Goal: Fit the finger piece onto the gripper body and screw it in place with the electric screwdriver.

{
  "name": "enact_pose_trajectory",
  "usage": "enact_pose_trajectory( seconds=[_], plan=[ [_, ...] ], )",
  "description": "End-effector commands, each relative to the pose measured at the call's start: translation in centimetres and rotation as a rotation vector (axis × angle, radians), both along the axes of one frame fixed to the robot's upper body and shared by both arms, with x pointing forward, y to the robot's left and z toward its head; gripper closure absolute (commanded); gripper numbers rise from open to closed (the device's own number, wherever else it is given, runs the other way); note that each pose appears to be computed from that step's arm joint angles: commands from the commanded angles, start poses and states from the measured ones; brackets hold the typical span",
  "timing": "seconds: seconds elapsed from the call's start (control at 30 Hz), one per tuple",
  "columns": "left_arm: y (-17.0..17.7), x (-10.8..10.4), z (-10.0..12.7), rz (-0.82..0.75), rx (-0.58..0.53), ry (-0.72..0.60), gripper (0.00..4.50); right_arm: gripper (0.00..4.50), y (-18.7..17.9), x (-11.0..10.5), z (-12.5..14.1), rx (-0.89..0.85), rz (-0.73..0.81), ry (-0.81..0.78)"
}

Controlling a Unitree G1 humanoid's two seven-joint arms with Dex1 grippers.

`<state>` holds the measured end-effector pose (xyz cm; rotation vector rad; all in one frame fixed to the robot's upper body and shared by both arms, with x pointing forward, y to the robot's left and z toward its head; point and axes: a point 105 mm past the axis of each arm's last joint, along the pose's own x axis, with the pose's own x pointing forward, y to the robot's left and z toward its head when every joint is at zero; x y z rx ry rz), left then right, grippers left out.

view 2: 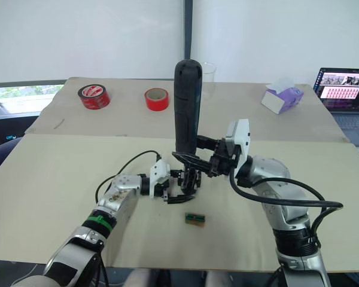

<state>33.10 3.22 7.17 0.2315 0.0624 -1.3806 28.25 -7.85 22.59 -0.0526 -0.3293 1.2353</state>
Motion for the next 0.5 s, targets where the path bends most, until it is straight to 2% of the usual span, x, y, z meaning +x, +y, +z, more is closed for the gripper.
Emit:
enact_pose_trajectory(
  seconds=[0.03, 0.1, 0.17, 0.5],
  plan=[
    [-0.5, 0.0, 0.4, -0.021, 0.001, -0.026, 0.55, 2.59, 0.1, -0.6, 1.6, 0.017, 0.007, -0.077],
    [-0.5, 0.0, 0.2, -0.021, 0.008, -0.025, 1.25, 2.59, 0.1, -0.5, 1.5, 0.014, 0.005, -0.074],
    [-0.4, -0.1, -0.2, -0.025, 0.029, -0.03, 2.15, 2.59, 0.1, -0.5, 1.4, 0.012, 0.002, -0.07],
    [-0.6, -0.3, -0.5, -0.033, 0.032, -0.033, 2.19, 2.59, 0.2, 0.1, -0.4, -0.037, -0.021, -0.016]
  ],
)
